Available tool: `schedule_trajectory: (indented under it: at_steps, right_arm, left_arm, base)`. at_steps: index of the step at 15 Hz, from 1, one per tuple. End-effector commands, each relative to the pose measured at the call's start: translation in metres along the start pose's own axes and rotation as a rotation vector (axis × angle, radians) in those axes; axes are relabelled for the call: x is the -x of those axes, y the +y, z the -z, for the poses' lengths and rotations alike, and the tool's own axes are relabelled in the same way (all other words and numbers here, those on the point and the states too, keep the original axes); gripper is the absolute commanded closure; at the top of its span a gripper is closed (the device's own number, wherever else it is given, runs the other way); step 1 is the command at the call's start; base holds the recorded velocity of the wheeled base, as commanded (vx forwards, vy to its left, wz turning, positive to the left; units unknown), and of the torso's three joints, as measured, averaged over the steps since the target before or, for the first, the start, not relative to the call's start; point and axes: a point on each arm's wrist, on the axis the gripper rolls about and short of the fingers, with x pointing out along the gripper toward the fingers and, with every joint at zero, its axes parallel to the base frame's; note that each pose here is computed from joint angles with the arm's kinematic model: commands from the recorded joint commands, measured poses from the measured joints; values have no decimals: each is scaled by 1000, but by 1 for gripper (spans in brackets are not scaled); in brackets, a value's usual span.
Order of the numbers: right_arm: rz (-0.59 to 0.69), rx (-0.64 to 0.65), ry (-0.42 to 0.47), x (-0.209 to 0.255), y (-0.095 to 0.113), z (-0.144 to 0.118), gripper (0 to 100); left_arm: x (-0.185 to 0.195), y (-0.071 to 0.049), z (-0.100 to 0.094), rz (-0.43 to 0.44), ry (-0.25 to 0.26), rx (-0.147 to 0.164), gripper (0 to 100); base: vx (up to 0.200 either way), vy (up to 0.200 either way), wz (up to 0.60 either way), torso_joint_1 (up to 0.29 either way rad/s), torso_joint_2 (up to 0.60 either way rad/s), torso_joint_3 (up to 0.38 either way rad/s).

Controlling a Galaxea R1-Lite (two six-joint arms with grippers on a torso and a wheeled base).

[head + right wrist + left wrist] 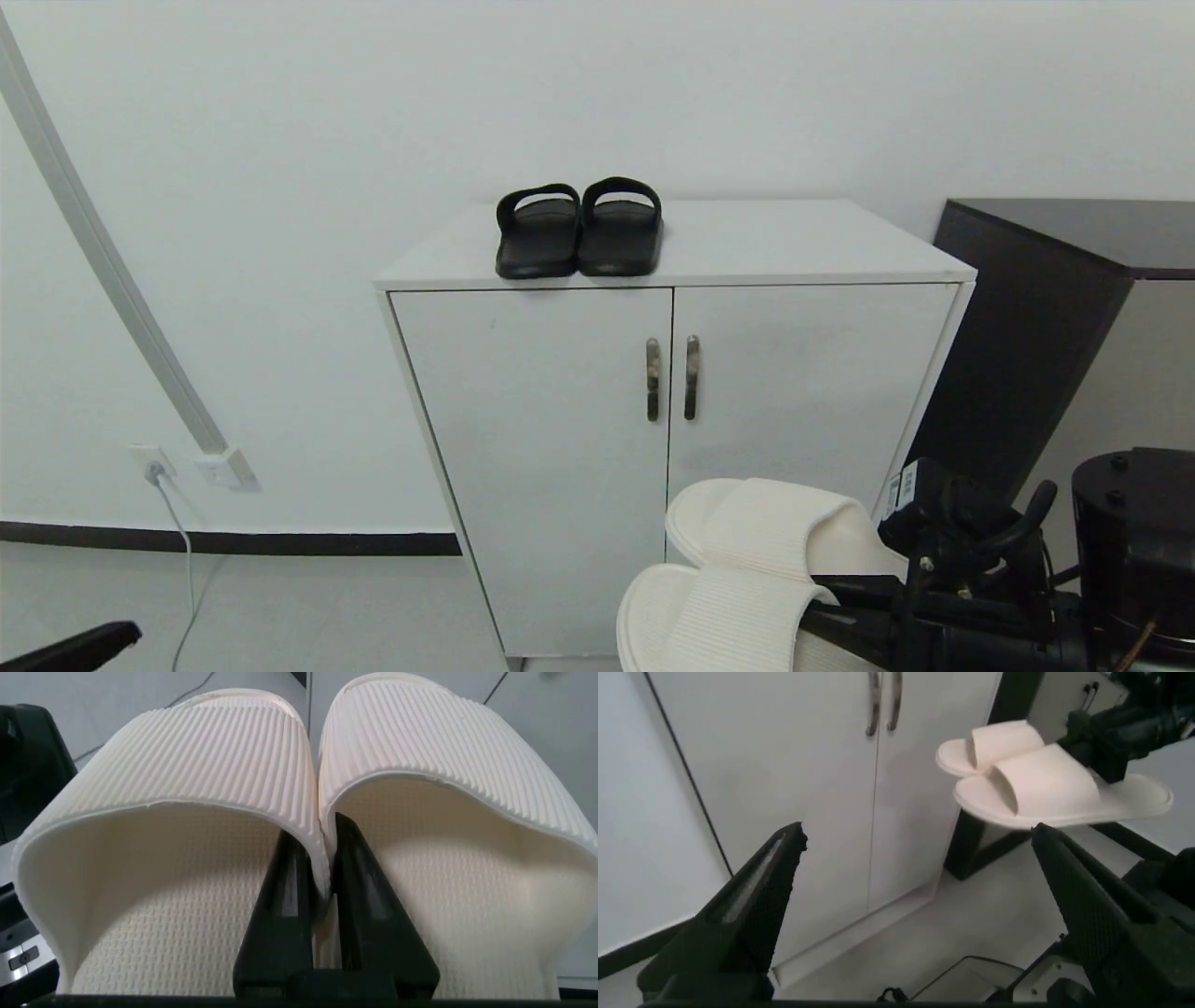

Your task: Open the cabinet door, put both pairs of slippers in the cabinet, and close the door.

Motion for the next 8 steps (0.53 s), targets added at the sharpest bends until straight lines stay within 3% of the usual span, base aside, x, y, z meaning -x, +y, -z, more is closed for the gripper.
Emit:
schedule_trajectory:
  at_steps: [1, 4, 8]
  right_arm:
    - [-3, 1, 6, -1, 0, 1, 100]
    - [-5, 1, 8, -1, 1, 2, 100]
    - [-6, 0, 11, -1, 1, 2, 100]
  left_arm:
    - [-32, 21, -18, 28, 59, 41, 0]
    - [-52, 27, -28, 100, 63, 32, 0]
    - [-74, 26, -44, 206, 91, 24, 0]
  base:
    - [0, 0, 0, -119, 452, 339]
    - [0, 0, 0, -98, 455, 359]
    - [0, 0, 0, -35, 428, 364]
